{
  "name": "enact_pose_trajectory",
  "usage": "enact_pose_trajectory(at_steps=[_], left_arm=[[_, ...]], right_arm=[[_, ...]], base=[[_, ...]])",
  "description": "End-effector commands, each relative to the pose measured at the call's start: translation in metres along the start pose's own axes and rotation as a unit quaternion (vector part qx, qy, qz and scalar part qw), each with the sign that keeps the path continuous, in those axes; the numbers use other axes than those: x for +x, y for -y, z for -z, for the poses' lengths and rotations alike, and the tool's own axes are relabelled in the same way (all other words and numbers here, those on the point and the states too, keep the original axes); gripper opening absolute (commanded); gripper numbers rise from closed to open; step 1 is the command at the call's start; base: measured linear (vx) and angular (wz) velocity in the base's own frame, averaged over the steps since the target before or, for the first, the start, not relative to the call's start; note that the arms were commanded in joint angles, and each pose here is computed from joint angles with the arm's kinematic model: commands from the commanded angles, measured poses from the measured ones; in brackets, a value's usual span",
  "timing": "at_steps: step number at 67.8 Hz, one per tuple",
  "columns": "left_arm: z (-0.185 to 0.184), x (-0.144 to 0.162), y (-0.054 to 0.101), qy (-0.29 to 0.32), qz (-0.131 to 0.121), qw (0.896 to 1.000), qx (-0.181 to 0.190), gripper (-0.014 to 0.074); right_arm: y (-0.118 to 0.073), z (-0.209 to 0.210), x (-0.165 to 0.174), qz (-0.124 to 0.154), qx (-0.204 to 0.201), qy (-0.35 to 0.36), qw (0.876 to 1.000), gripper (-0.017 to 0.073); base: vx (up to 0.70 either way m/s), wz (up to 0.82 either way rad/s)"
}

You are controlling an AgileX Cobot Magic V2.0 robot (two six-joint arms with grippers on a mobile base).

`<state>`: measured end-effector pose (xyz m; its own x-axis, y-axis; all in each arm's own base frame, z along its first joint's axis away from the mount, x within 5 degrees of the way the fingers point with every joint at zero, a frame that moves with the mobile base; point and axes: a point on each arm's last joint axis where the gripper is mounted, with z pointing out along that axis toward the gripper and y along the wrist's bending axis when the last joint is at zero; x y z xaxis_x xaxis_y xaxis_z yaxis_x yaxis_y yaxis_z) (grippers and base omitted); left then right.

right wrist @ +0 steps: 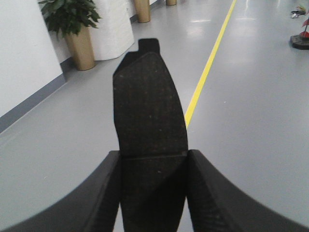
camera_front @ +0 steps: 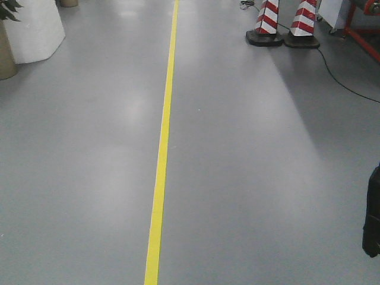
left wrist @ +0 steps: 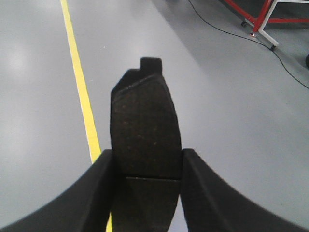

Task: Move and align brake pads A on conveyor
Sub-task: 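Turn the base away from the steel table into the aisle, then drive the base along the aisle past the traffic cones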

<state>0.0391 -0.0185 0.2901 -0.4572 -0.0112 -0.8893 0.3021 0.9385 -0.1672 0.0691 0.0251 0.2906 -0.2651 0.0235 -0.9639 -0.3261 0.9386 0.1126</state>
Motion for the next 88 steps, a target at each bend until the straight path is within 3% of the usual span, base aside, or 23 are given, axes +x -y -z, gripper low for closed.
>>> enact_pose_trajectory(at_steps=[1, 88], left_arm=[[0.003, -0.0154, 0.0028, 0.051, 0.006, 0.999, 0.01, -0.0006], [0.003, -0.0154, 0.0029, 0.051, 0.007, 0.999, 0.011, -0.0006]], right_arm=[[-0.0029, 0.0035, -0.0183, 0.006, -0.011, 0.06, 0.998, -0.0004], [-0.0029, 0.0035, -0.0183, 0.006, -0.011, 0.06, 0.998, -0.0004]], base=[[0.66, -0.18], [0.73, -0.02]])
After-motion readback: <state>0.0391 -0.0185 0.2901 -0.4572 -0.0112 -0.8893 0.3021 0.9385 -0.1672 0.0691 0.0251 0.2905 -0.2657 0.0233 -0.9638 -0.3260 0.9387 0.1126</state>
